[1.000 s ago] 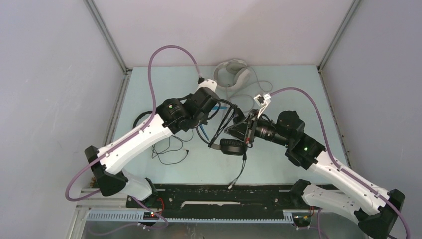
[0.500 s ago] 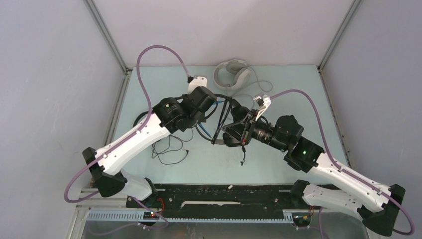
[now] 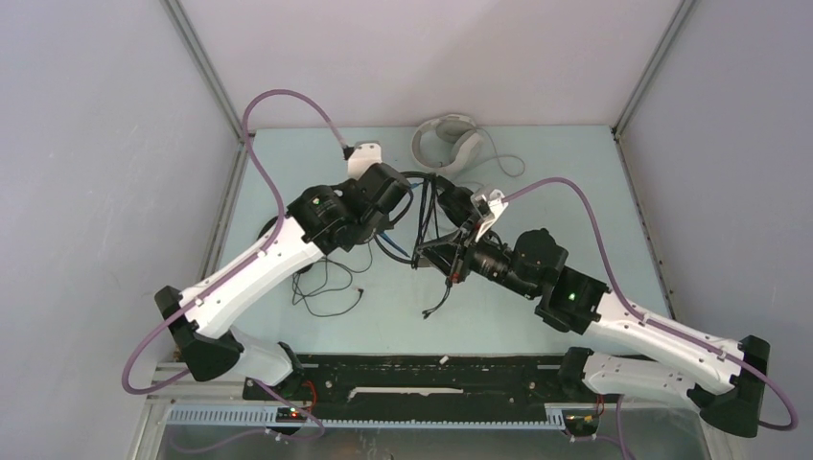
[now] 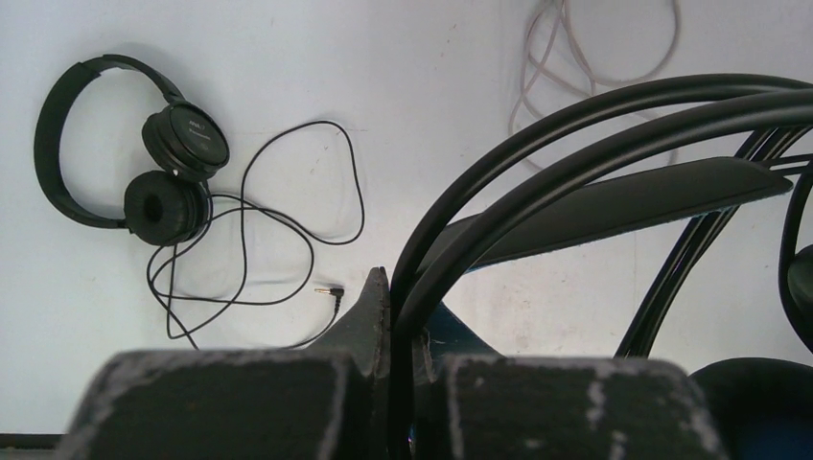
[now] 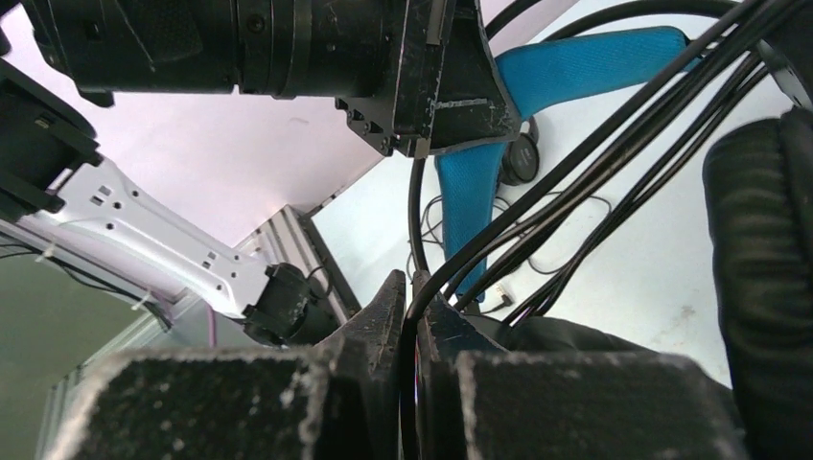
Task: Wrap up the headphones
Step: Wrap the headphones cable around the headphones.
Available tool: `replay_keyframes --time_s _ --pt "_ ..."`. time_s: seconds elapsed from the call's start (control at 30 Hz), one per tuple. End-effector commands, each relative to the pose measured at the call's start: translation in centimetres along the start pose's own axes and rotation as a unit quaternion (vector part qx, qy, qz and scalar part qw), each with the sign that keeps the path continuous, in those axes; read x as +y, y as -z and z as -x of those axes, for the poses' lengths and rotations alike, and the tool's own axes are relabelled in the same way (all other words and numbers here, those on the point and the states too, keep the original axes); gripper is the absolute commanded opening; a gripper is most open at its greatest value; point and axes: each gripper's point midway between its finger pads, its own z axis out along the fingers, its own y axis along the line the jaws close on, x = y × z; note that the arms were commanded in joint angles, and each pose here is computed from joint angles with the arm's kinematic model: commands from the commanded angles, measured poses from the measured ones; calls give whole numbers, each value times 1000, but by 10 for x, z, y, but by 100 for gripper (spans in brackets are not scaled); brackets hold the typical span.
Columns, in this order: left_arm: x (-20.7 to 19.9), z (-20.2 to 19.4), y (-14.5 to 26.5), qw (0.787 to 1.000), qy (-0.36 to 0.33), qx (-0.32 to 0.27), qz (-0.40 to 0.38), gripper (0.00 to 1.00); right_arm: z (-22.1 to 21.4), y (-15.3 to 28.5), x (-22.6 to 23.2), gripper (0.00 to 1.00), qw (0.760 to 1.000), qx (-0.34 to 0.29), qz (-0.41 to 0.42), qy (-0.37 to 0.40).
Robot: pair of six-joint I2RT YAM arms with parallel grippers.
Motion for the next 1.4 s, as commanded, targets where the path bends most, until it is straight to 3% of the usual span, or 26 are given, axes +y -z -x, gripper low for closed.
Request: replay_keyframes --time_s 0.0,0.43,1.03,1.17,1.37 --pt "3 63 17 981 173 -87 -18 0 27 1 33 7 997 -41 40 48" --pt "-3 81 35 967 232 -87 -56 0 0 -9 17 7 991 -22 -40 123" --pt "2 101 46 958 261 -107 -53 0 -12 -8 11 9 991 -19 -64 115" --pt "7 104 45 955 271 -117 -42 0 -5 -7 13 14 992 -33 -67 103" --pt "10 110 47 948 288 -129 -41 0 -4 -9 6 11 990 -38 -84 109"
